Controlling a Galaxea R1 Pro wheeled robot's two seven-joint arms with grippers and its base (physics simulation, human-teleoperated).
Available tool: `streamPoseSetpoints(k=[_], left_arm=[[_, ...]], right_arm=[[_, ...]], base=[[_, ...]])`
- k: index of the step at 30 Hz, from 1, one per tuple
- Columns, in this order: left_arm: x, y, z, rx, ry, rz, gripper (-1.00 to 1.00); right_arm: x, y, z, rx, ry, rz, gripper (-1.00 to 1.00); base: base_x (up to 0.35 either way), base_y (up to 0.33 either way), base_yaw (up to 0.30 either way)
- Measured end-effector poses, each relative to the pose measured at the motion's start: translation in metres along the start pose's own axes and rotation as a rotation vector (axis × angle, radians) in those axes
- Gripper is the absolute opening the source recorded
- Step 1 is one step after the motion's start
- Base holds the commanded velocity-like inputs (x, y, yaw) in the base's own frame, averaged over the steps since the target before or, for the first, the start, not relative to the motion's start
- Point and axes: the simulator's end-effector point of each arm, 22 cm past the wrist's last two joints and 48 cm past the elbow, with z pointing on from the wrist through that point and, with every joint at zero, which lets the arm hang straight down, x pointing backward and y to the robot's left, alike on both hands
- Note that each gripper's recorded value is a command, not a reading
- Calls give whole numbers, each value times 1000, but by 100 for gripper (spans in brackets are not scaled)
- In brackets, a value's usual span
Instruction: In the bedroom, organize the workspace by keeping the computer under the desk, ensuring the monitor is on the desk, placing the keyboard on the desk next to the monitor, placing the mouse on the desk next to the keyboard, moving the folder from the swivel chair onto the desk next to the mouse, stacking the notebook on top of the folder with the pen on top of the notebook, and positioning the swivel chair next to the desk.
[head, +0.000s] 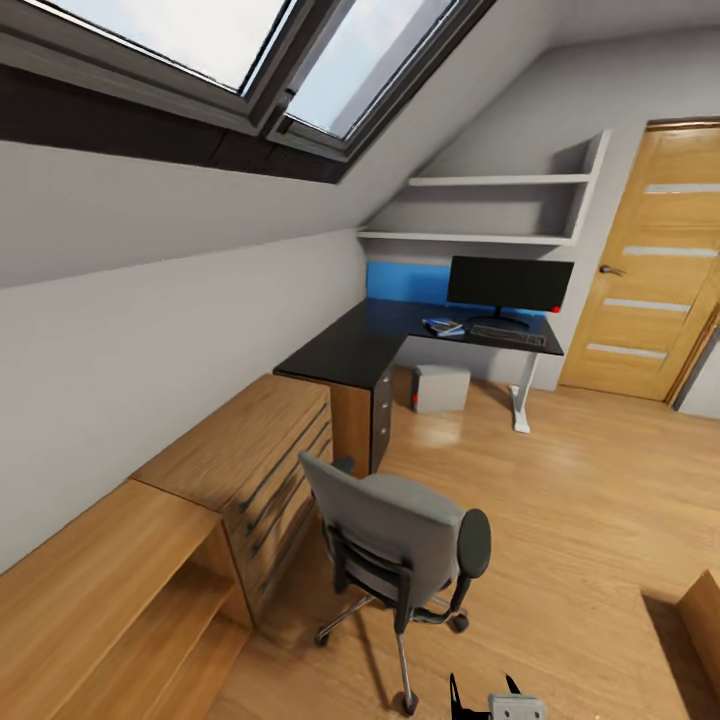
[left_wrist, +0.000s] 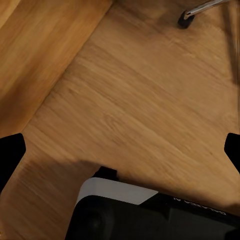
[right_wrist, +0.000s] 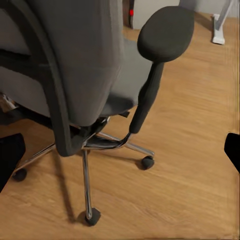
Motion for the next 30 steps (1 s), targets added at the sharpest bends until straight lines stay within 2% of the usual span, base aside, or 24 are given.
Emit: streamPoseSetpoints(k=[6,21,30], left_arm=[[0,0,0,0,0,0,100],[0,0,0,0,0,0,100],[0,0,0,0,0,0,100]], right_arm=[[0,0,0,0,1,-1,100],[0,0,0,0,1,-1,100],[0,0,0,0,1,-1,100]], base=[[0,195,-300],[0,36,-300],[0,149,-300]])
